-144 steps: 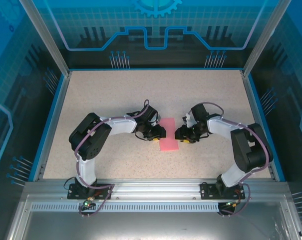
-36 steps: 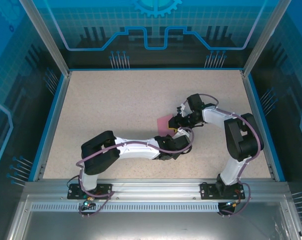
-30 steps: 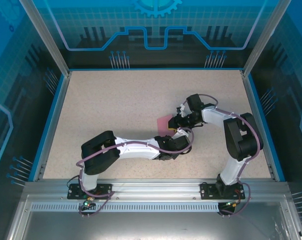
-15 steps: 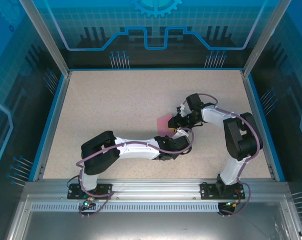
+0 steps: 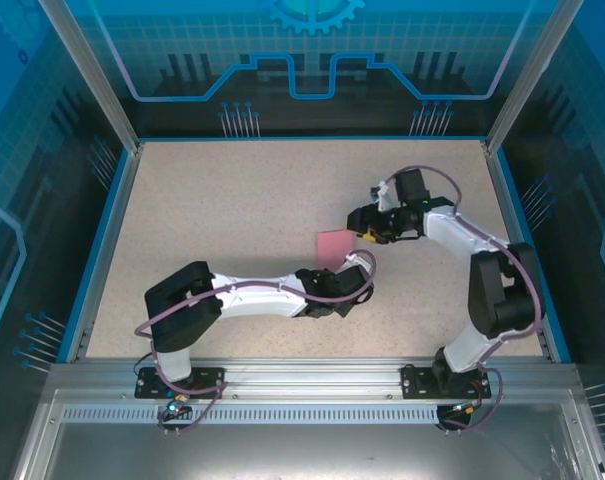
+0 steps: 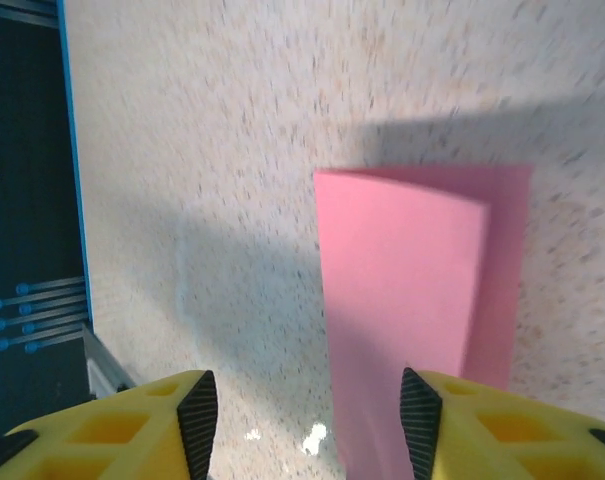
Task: Fold a paper plane with a square sheet of paper (fold left side to right side)
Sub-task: Fold the triangle a second time at the center of the table.
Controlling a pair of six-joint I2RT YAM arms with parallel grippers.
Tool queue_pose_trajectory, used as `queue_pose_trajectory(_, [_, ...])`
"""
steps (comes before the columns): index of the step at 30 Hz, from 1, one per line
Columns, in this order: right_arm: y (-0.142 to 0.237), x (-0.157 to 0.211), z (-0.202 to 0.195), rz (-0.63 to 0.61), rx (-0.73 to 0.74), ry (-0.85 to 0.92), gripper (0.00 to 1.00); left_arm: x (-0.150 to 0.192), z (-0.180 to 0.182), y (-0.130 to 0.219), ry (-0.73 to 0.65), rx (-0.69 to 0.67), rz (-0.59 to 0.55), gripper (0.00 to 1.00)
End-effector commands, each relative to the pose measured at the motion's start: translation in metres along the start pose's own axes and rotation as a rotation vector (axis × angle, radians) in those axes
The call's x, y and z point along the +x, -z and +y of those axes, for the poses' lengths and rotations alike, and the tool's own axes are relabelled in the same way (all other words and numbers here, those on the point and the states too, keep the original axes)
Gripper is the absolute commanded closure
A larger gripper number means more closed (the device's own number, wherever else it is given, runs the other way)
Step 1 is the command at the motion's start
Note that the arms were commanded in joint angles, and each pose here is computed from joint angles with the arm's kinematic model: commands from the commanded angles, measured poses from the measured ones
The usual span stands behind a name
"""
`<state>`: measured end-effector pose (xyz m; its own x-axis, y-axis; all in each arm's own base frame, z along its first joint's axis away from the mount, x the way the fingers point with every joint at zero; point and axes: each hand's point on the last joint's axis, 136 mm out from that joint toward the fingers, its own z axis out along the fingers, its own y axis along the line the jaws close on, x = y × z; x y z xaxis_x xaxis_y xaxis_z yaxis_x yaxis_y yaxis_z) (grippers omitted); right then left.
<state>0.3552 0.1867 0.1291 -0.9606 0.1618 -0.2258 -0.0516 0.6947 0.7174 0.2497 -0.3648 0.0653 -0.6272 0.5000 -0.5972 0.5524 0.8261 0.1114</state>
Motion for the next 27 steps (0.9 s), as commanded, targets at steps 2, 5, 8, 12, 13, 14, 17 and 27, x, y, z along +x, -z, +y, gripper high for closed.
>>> queue_pose_trajectory(2, [0.037, -0.014, 0.002, -0.14, 0.035, 0.078, 0.44, -0.006, 0.003, 0.008, 0.096, 0.076, -0.014, 1.0])
queue_pose_trajectory(5, [0.05, -0.005, -0.003, -0.179, 0.046, 0.091, 0.44, -0.006, 0.007, 0.006, 0.147, 0.118, -0.011, 1.0])
queue_pose_trajectory(8, [0.057, 0.009, -0.01, -0.195, 0.067, 0.105, 0.46, -0.006, 0.011, 0.007, 0.185, 0.149, -0.01, 1.0])
queue_pose_trajectory(12, [0.057, 0.036, -0.019, -0.182, 0.067, 0.102, 0.49, -0.008, 0.014, 0.008, 0.224, 0.186, -0.012, 1.0])
queue_pose_trajectory(13, [0.057, 0.043, -0.021, -0.176, 0.063, 0.102, 0.52, -0.008, 0.015, 0.008, 0.234, 0.197, -0.009, 1.0])
queue_pose_trajectory(14, [0.055, 0.051, -0.024, -0.166, 0.062, 0.098, 0.55, -0.008, 0.016, 0.008, 0.243, 0.204, -0.011, 1.0])
queue_pose_trajectory(17, [0.051, 0.071, -0.033, -0.138, 0.058, 0.084, 0.65, -0.007, 0.019, 0.006, 0.265, 0.222, -0.002, 1.0])
queue_pose_trajectory(27, [0.018, 0.115, -0.045, -0.04, 0.05, 0.061, 0.98, -0.005, 0.025, 0.003, 0.308, 0.264, 0.019, 1.0])
